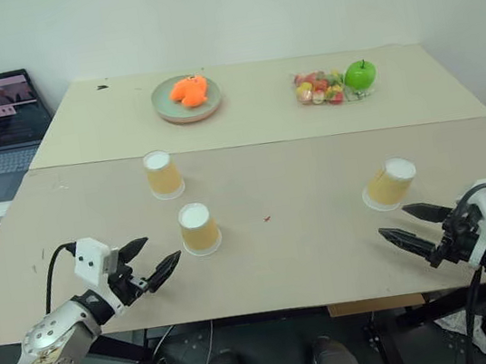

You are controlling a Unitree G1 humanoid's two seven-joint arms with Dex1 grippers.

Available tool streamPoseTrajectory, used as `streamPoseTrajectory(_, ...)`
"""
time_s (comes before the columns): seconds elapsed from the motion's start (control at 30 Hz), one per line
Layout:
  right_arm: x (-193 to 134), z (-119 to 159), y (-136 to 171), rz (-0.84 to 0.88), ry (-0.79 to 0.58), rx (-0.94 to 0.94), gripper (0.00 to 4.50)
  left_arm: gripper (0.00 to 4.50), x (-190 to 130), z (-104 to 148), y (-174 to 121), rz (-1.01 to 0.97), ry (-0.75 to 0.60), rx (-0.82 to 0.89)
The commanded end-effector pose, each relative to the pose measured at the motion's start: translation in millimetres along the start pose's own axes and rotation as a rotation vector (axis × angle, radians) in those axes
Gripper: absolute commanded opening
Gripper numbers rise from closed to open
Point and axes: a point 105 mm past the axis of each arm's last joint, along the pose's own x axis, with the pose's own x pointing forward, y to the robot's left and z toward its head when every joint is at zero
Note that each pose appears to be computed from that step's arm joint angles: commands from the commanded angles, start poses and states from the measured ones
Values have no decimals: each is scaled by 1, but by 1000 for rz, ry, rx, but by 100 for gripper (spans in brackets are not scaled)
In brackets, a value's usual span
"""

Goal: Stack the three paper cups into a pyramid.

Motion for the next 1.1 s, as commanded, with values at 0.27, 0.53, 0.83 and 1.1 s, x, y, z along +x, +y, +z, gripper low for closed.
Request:
streamPoseTrajectory(0.27,1,12,0,0,-36,-32,449,443,2,6,-4,-42,-9,42)
streamPoseTrajectory(0.53,1,12,0,0,-36,-32,449,443,2,6,-4,-42,-9,43)
streamPoseTrajectory(0.83,66,65,85,546,-97,-118,449,443,27,38,-7,-170,-98,121)
streamPoseTrajectory(1.1,65,58,81,514,-92,-81,449,443,24,32,-10,-189,-75,112)
